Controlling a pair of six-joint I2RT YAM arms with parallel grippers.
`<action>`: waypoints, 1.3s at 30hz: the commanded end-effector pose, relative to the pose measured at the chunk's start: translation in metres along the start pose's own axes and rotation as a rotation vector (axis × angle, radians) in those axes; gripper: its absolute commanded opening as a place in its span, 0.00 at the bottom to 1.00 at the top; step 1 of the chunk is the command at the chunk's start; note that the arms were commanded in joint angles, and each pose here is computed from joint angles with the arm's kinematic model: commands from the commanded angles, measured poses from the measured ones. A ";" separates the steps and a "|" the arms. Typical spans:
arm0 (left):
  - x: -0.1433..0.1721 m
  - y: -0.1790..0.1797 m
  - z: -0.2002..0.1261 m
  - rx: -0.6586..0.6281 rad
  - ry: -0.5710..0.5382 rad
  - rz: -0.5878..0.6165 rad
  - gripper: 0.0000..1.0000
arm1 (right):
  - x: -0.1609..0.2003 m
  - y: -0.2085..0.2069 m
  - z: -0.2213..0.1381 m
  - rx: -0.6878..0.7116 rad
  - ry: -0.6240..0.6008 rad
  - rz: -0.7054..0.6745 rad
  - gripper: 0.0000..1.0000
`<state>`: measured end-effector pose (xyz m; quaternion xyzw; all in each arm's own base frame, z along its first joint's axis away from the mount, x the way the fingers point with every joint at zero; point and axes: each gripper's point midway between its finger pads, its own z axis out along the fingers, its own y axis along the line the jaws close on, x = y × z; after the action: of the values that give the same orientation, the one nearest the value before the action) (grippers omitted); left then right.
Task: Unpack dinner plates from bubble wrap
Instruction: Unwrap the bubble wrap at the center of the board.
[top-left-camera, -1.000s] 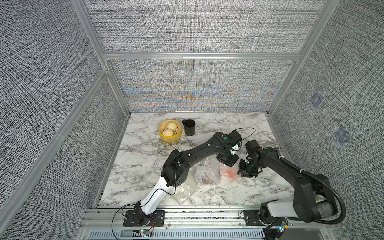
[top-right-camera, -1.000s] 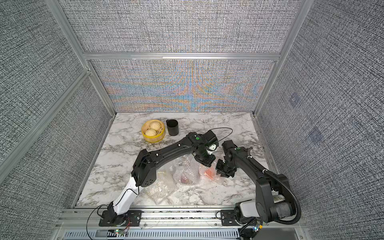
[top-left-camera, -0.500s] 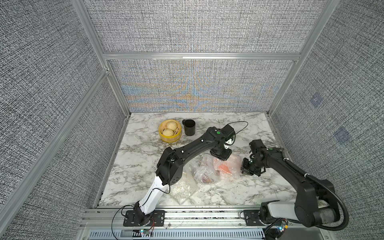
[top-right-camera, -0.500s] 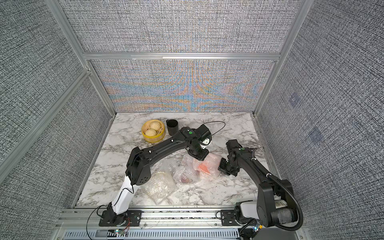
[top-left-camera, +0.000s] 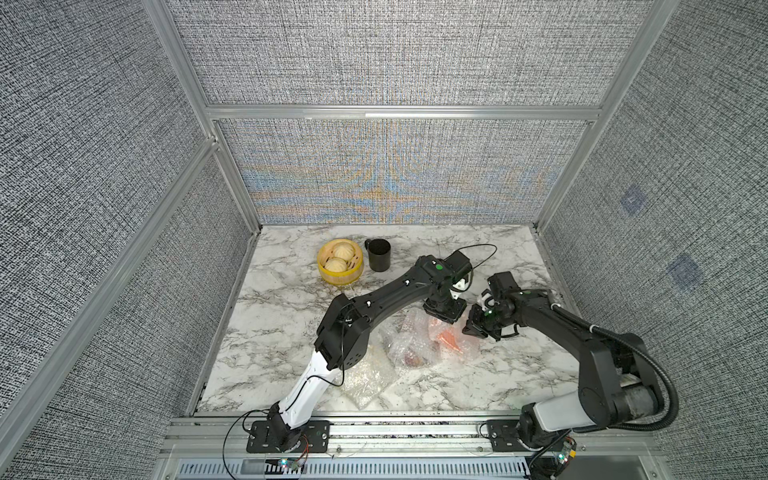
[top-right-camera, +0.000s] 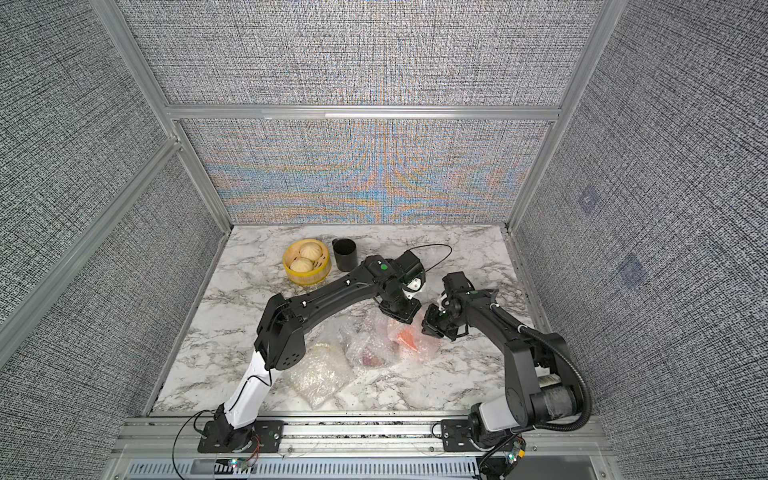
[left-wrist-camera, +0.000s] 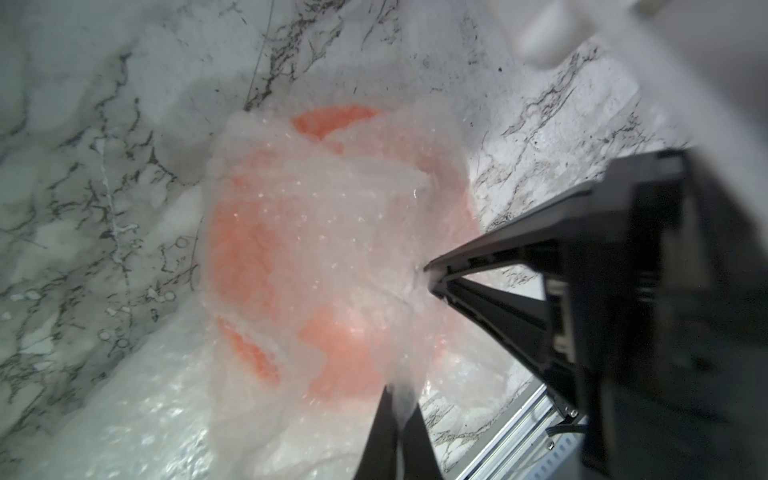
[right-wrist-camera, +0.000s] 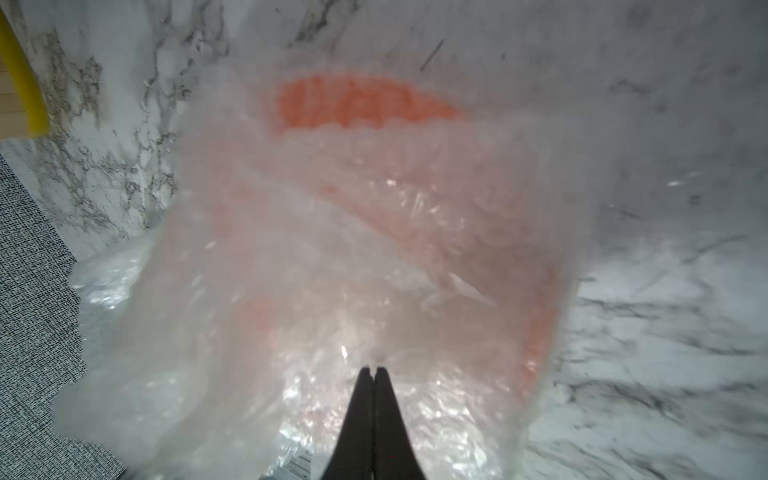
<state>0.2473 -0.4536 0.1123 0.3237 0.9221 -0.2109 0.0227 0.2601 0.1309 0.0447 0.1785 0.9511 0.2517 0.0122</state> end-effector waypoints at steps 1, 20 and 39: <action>-0.014 0.007 -0.016 -0.028 -0.071 -0.030 0.00 | 0.004 -0.008 0.014 -0.002 0.022 0.026 0.04; -0.012 0.021 -0.030 -0.010 -0.104 -0.074 0.81 | 0.007 0.014 -0.047 -0.022 -0.078 -0.092 0.30; -0.008 0.054 -0.026 -0.184 -0.037 -0.057 0.00 | -0.004 0.007 -0.006 0.040 0.015 -0.055 0.27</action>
<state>0.2829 -0.4253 0.1074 0.2965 0.9410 -0.1546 0.0513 0.2608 0.1334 0.0587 0.1417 0.9620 0.2333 0.0103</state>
